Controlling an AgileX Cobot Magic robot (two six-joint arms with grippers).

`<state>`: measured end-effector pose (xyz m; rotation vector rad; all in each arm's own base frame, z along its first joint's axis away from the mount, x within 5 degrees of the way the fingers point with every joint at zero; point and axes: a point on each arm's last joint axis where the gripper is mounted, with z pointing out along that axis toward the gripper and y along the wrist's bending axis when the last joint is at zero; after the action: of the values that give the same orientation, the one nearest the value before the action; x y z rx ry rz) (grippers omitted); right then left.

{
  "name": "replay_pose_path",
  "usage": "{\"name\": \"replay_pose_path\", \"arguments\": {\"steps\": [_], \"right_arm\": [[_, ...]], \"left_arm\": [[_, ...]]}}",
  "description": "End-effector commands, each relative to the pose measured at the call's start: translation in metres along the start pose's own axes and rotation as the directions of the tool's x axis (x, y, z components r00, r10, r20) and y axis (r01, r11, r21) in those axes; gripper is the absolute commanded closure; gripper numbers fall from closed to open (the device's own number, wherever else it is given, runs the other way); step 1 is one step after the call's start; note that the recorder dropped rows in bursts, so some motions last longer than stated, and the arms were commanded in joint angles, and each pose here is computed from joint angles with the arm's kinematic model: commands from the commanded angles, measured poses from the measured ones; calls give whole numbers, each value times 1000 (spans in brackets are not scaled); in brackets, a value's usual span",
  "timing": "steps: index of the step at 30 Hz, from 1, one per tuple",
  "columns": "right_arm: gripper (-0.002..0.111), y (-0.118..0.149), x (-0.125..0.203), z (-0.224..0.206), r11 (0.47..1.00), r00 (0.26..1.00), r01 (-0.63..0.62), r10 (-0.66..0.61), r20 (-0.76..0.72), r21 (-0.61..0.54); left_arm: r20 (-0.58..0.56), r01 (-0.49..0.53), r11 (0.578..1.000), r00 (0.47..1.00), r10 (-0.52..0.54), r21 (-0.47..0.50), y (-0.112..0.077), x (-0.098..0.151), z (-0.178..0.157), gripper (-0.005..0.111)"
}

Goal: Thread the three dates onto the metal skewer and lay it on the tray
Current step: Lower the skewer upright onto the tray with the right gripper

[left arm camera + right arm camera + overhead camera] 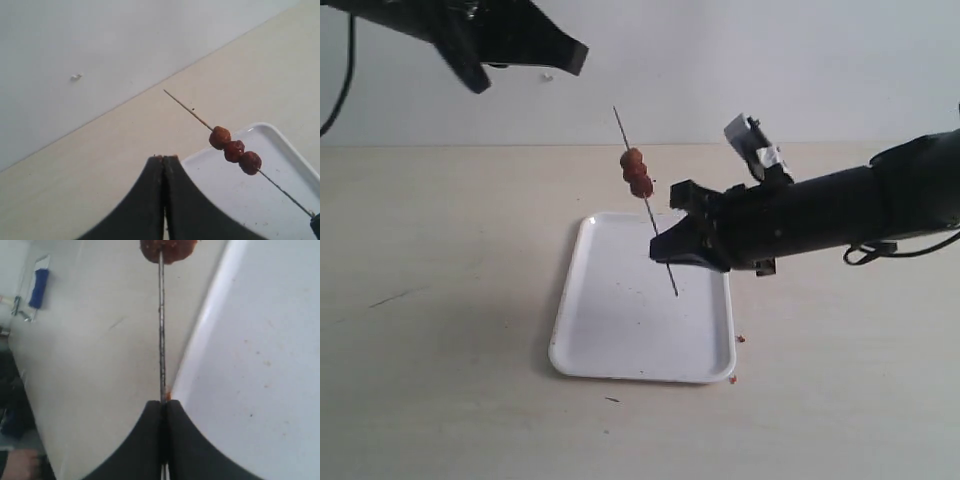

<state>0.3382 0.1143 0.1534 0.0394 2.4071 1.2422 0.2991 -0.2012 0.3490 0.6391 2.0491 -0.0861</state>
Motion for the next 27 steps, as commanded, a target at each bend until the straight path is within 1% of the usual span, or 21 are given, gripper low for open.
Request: {"name": "replay_pose_path", "arguments": {"steps": [1,4,8,10,14,20,23,27], "right_arm": [[108,-5,23,19,976,993,-114,106,52,184],[108,-2,30,26,959,988,-149,138,65,241],[108,-2,32,30,939,986,-158,136,92,305],[108,-3,32,30,937,986,-159,137,93,310],[108,-8,35,34,930,979,-202,184,88,308],[108,-16,46,46,936,973,-227,232,11,268],[102,-16,46,46,936,974,-222,228,10,271],[84,-17,46,46,936,974,-222,228,11,273]], "left_arm": [[81,65,998,994,-67,25,8,16,-24,107],[99,68,997,993,-70,28,13,29,-32,107],[110,110,994,988,-111,15,23,40,-38,107],[116,117,993,986,-117,10,27,45,-40,107],[108,126,992,986,-125,-1,31,51,-38,107],[114,131,991,985,-130,-2,33,51,-38,107],[110,128,992,986,-127,-3,33,52,-38,107],[110,128,992,986,-127,-3,33,52,-38,107]]}}
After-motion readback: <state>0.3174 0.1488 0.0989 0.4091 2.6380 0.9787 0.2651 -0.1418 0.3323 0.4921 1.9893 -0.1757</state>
